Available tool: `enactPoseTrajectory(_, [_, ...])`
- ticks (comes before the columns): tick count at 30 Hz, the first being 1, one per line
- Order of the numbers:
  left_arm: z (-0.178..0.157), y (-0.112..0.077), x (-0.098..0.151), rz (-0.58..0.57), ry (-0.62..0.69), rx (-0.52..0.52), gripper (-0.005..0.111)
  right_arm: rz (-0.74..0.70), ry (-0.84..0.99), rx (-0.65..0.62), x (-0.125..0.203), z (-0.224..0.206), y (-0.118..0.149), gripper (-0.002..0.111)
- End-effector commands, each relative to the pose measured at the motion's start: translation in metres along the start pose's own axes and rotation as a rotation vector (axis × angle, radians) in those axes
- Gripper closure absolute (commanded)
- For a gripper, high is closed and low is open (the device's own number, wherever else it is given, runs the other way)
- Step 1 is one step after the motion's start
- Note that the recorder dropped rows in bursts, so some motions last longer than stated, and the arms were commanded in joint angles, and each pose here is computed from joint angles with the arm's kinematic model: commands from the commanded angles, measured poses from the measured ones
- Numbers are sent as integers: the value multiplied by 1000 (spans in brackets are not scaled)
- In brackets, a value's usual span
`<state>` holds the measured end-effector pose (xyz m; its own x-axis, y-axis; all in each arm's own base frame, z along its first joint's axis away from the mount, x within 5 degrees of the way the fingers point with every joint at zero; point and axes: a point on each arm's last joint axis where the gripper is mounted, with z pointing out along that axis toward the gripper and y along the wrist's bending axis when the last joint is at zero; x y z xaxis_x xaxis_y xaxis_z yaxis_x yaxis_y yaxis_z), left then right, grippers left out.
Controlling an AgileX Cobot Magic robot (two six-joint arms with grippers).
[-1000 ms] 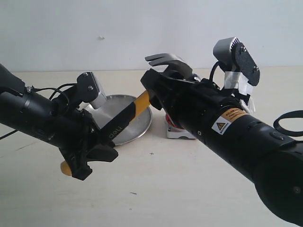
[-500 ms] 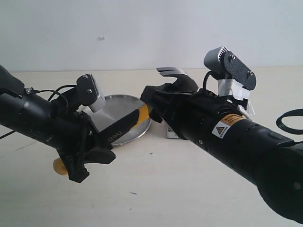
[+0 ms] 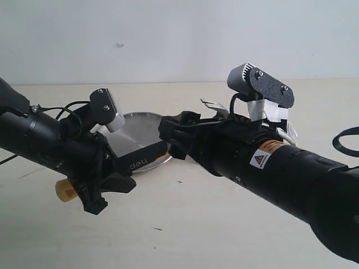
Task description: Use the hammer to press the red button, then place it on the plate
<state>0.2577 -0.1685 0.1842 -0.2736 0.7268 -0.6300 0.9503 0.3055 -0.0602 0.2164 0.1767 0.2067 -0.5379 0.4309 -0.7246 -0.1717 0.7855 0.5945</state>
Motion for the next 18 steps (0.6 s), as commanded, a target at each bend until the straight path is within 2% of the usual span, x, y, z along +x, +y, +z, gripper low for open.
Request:
enactPoseTrajectory(1, [-4, 0, -7, -31, -45, -6, 107, -35, 0, -17, -7, -7, 6, 35])
enactPoseTrajectory(5, [-7, 2, -11, -33, -58, -20, 107, -74, -17, -63, -19, -24, 15, 35])
enactPoseTrajectory(7, [-11, 2, -15, -37, -73, -30, 107, -143, -20, -94, -26, -36, 21, 36])
enactPoseTrajectory(9, [-17, 2, -20, -45, -91, -51, 107, -202, -17, -127, -34, -53, 26, 42])
enactPoseTrajectory(13, [-30, 2, -27, -67, -128, -108, 107, -261, -67, -194, -48, -91, 29, 64])
enactPoseTrajectory(15, [-34, 1, -29, -88, -140, -121, 107, -283, -117, -228, -50, -113, 24, 79])
enactPoseTrajectory(16, [-37, 1, -30, -120, -148, -129, 107, -297, -167, -257, -49, -135, 14, 95])
enactPoseTrajectory(18, [-38, 2, -31, -175, -157, -143, 107, -310, -195, -268, -41, -149, 1, 108])
